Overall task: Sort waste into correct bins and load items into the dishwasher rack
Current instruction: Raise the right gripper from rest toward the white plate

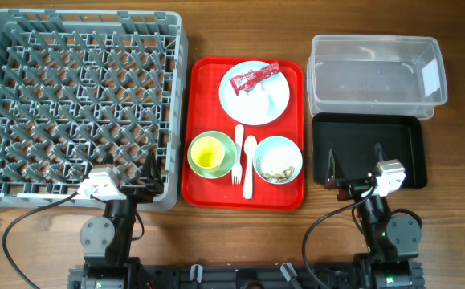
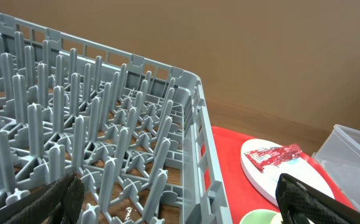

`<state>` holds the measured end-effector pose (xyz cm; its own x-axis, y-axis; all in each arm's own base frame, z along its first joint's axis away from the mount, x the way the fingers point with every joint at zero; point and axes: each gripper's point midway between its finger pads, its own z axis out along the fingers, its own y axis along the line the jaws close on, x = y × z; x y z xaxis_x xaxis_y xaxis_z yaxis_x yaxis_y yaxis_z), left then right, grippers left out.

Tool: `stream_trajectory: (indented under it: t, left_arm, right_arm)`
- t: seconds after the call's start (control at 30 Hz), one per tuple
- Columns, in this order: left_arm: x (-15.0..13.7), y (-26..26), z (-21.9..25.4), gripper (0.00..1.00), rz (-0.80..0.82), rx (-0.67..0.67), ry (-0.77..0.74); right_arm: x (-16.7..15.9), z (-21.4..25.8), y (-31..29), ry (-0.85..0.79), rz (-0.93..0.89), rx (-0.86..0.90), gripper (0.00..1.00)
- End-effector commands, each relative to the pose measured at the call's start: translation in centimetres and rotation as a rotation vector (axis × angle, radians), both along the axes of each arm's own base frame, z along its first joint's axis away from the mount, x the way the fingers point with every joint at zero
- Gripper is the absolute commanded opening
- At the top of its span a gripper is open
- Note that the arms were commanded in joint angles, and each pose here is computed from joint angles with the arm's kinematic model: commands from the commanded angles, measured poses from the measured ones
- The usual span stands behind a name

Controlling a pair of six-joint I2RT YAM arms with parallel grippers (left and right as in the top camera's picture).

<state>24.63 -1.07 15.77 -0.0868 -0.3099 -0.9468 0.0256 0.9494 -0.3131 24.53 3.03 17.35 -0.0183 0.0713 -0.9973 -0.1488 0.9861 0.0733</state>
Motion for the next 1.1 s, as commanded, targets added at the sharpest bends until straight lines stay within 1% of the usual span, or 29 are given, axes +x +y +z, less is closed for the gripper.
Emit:
stream_trajectory:
  t: [0.0, 0.27, 0.77, 0.97, 1.07]
  left_arm:
    - [0.0, 0.0, -0.2, 1.00, -0.003, -0.001, 0.003]
    - [0.0, 0.0, -0.2, 1.00, -0.003, -0.001, 0.002]
    - [0.0, 0.0, 0.0, 1.00, 0.000, -0.001, -0.002]
    - [-0.1, 0.1, 1.0, 1.00, 0.006, -0.001, -0.016]
    - [-0.2, 1.0, 1.7, 1.00, 0.055, 0.006, 0.062]
  right_arm:
    - [0.0, 0.2, 0.2, -0.011, 0.013, -0.016, 1.00]
    - [-0.1, 0.2, 0.2, -0.007, 0.013, 0.010, 1.00]
    - [-0.1, 0.9, 0.2, 0.009, 0.012, 0.008, 1.00]
    - [0.3, 1.3, 0.2, 0.111, 0.012, 0.002, 1.00]
    - [1.1, 1.6, 0.3, 0.229, 0.012, -0.005, 0.99]
